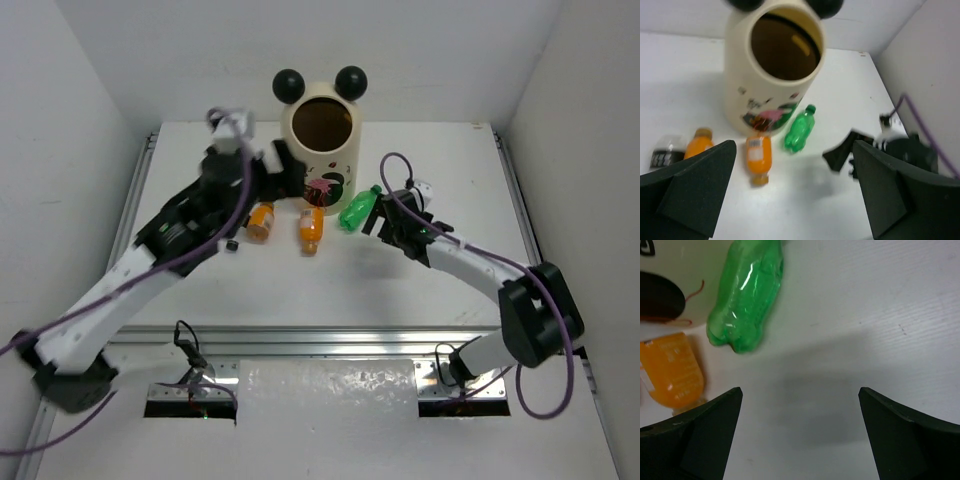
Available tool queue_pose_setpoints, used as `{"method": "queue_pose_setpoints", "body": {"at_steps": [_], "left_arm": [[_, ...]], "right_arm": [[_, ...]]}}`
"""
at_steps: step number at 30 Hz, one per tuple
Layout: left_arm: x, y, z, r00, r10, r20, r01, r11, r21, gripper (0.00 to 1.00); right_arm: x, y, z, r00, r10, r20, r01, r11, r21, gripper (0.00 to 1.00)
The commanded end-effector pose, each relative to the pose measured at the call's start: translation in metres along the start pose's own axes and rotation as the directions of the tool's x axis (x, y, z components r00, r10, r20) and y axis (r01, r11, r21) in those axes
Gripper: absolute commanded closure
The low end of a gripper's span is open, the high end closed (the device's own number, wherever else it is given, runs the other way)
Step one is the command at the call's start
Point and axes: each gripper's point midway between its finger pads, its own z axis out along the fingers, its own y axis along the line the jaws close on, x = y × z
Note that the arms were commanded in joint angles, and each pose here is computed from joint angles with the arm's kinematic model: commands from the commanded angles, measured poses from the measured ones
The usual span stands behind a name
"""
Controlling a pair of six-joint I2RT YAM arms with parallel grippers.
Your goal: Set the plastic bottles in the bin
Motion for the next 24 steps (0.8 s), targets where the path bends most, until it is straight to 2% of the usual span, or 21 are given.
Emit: {"method": "queue_pose_setpoints", "body": {"at_steps": [1, 2, 3, 4, 6, 7, 11, 13, 16, 18, 19, 21, 22, 23, 24], "left_arm": [[0.042, 0.039, -0.034, 0.997, -0.073, -0.014, 0.073, 0.997, -0.008, 0.00], [0.038, 0.049, -0.054, 0.993, -0.115, 0.013, 0.115, 0.993, 0.004, 0.00], [0.066, 0.058, -0.055, 0.995, -0.095, -0.035, 0.094, 0.996, -0.007, 0.00], [0.076, 0.064, -0.061, 0.995, -0.084, -0.059, 0.084, 0.996, -0.008, 0.00], [0.087, 0.070, -0.072, 0.992, -0.087, -0.090, 0.087, 0.996, 0.001, 0.00], [0.098, 0.074, -0.074, 0.990, -0.078, -0.114, 0.078, 0.997, -0.006, 0.00], [0.105, 0.088, -0.092, 0.990, -0.077, -0.120, 0.076, 0.997, -0.013, 0.00], [0.105, 0.092, -0.097, 0.991, -0.076, -0.109, 0.076, 0.997, -0.004, 0.00], [0.113, 0.097, -0.097, 0.990, -0.073, -0.120, 0.072, 0.997, -0.018, 0.00], [0.118, 0.094, -0.096, 0.988, -0.080, -0.129, 0.080, 0.997, -0.002, 0.00], [0.120, 0.092, -0.095, 0.988, -0.087, -0.131, 0.089, 0.996, 0.006, 0.00], [0.127, 0.085, -0.091, 0.985, -0.090, -0.150, 0.097, 0.995, 0.037, 0.00], [0.129, 0.082, -0.088, 0.983, -0.097, -0.156, 0.106, 0.993, 0.044, 0.00], [0.132, 0.074, -0.084, 0.980, -0.101, -0.171, 0.114, 0.991, 0.069, 0.00], [0.134, 0.070, -0.082, 0.978, -0.105, -0.181, 0.122, 0.989, 0.082, 0.00]], "right_arm": [[-0.042, 0.033, 0.016, 0.983, 0.160, 0.085, -0.157, 0.987, -0.039, 0.01], [-0.037, 0.034, 0.029, 0.986, 0.154, 0.069, -0.153, 0.988, -0.018, 0.01], [-0.035, 0.039, 0.034, 0.987, 0.154, 0.052, -0.152, 0.988, -0.027, 0.01], [-0.047, 0.052, 0.037, 0.985, 0.161, 0.061, -0.158, 0.986, -0.048, 0.01], [-0.035, 0.054, 0.058, 0.992, 0.122, 0.013, -0.122, 0.992, -0.016, 0.01], [-0.046, 0.064, 0.062, 0.992, 0.125, 0.026, -0.124, 0.992, -0.028, 0.01], [-0.037, 0.069, 0.095, 0.996, 0.093, 0.017, -0.093, 0.996, -0.014, 0.04], [-0.037, 0.072, 0.105, 0.995, 0.094, 0.016, -0.093, 0.995, -0.036, 0.07], [-0.026, 0.061, 0.120, 0.996, 0.086, -0.030, -0.085, 0.996, 0.024, 0.15], [-0.012, 0.050, 0.118, 0.996, 0.072, -0.044, -0.071, 0.997, 0.025, 0.27], [-0.016, 0.053, 0.117, 0.997, 0.079, -0.013, -0.079, 0.997, -0.004, 0.41], [-0.009, 0.041, 0.104, 0.998, 0.058, -0.001, -0.058, 0.998, -0.019, 0.55], [-0.017, 0.044, 0.099, 0.999, 0.012, 0.039, -0.010, 0.998, -0.054, 0.61], [-0.005, 0.035, 0.094, 0.999, -0.023, 0.033, 0.024, 0.998, -0.052, 0.68], [-0.022, 0.042, 0.078, 0.994, -0.058, 0.096, 0.068, 0.993, -0.101, 0.72]]}}
